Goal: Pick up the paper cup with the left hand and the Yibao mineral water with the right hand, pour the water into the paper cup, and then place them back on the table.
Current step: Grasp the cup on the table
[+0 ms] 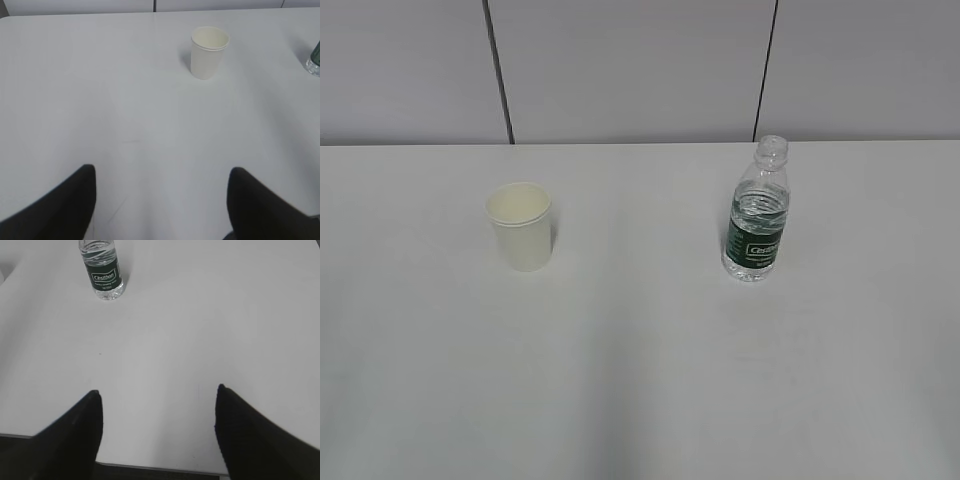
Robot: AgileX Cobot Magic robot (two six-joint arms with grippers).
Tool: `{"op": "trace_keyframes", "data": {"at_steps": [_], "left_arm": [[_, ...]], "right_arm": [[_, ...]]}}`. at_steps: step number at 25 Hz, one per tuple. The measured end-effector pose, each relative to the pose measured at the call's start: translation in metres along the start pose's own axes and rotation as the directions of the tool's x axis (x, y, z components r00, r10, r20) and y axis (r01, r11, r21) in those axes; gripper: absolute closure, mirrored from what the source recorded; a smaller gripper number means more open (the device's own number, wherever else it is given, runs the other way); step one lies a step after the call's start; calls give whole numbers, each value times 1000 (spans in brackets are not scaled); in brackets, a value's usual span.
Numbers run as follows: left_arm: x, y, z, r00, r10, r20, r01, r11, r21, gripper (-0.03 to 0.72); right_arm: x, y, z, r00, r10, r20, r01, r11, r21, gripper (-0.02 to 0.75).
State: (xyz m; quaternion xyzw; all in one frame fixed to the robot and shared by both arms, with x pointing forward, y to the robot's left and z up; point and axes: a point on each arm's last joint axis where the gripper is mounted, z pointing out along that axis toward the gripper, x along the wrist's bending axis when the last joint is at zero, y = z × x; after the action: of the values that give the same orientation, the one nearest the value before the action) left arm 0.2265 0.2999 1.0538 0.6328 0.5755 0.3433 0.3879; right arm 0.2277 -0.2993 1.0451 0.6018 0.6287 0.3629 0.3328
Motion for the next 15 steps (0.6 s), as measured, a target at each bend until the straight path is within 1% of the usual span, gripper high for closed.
{"op": "trace_keyframes", "data": {"at_steps": [15], "left_arm": [[0, 0, 0, 1000, 0, 0, 0, 1000, 0, 192]], "right_arm": [[0, 0, 0, 1000, 0, 0, 0, 1000, 0, 224]]}}
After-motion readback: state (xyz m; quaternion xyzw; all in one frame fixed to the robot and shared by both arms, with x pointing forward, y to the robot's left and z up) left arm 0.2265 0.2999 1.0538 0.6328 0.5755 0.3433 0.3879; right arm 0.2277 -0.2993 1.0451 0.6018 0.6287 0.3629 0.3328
